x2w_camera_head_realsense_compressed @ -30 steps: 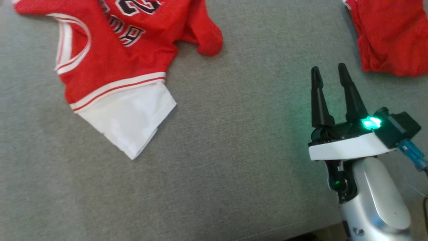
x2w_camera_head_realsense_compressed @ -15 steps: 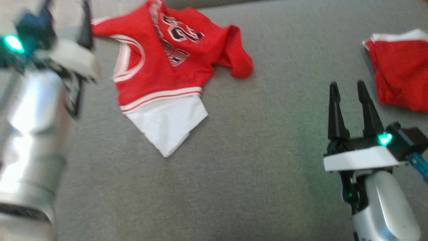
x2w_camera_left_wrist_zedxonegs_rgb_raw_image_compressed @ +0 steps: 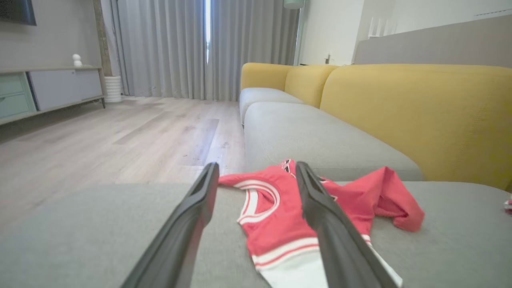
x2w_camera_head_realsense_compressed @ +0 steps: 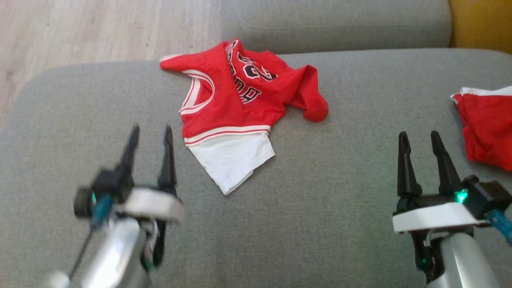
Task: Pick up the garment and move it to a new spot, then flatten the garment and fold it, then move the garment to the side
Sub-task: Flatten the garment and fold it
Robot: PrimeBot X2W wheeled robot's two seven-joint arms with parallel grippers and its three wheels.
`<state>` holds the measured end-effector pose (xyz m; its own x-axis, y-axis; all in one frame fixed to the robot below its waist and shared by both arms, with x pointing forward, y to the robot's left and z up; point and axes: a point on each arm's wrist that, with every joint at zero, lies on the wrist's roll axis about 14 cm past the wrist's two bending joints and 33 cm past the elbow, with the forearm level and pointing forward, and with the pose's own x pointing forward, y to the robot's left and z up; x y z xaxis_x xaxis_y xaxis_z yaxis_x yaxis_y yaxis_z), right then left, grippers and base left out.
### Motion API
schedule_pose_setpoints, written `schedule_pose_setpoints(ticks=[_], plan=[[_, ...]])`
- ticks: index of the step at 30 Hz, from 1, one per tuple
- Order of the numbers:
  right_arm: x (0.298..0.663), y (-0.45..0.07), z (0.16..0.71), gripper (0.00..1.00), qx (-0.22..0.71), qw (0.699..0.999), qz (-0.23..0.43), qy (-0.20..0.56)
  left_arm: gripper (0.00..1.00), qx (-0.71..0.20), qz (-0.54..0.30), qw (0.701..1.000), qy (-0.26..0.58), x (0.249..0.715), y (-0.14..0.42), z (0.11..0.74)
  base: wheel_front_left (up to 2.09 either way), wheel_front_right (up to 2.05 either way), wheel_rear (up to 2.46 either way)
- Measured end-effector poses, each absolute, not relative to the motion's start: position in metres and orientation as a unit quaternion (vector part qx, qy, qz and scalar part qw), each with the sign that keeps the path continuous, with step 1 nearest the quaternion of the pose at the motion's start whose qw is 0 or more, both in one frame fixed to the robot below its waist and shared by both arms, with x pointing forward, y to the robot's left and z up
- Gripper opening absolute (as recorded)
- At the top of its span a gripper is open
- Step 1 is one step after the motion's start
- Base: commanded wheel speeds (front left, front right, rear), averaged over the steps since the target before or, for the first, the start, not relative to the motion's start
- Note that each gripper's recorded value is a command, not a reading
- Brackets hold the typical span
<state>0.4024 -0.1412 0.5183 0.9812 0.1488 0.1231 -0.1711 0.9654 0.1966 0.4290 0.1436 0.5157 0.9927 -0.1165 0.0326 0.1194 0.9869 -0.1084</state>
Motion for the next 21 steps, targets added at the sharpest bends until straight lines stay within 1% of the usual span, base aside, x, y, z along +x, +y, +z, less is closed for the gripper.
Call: schedule_pose_setpoints(ticks=[4, 7, 11, 15, 21], plan=[[0.396, -0.138, 0.517, 1.0, 0.104, 0.99, 0.085, -0.051, 1.0, -0.083, -0.056, 0.995, 0.011, 0.398, 0.137, 0.494, 0.0, 0.0, 0.0], [0.395, -0.137, 0.517, 1.0, 0.104, 0.989, 0.087, -0.05, 1.0, -0.101, -0.042, 0.994, 0.022, 0.385, 0.137, 0.484, 0.0, 0.0, 0.0], [0.395, -0.137, 0.515, 1.0, 0.107, 0.989, 0.087, -0.047, 1.0, -0.11, -0.034, 0.993, 0.022, 0.382, 0.138, 0.483, 0.0, 0.0, 0.0], [0.395, -0.138, 0.512, 1.0, 0.109, 0.989, 0.085, -0.043, 1.0, -0.108, -0.046, 0.993, 0.03, 0.383, 0.133, 0.477, 0.0, 0.0, 0.0], [0.396, -0.14, 0.503, 1.0, 0.109, 0.99, 0.081, -0.032, 1.0, -0.122, -0.085, 0.982, 0.113, 0.379, 0.107, 0.439, 0.0, 0.0, 0.0]])
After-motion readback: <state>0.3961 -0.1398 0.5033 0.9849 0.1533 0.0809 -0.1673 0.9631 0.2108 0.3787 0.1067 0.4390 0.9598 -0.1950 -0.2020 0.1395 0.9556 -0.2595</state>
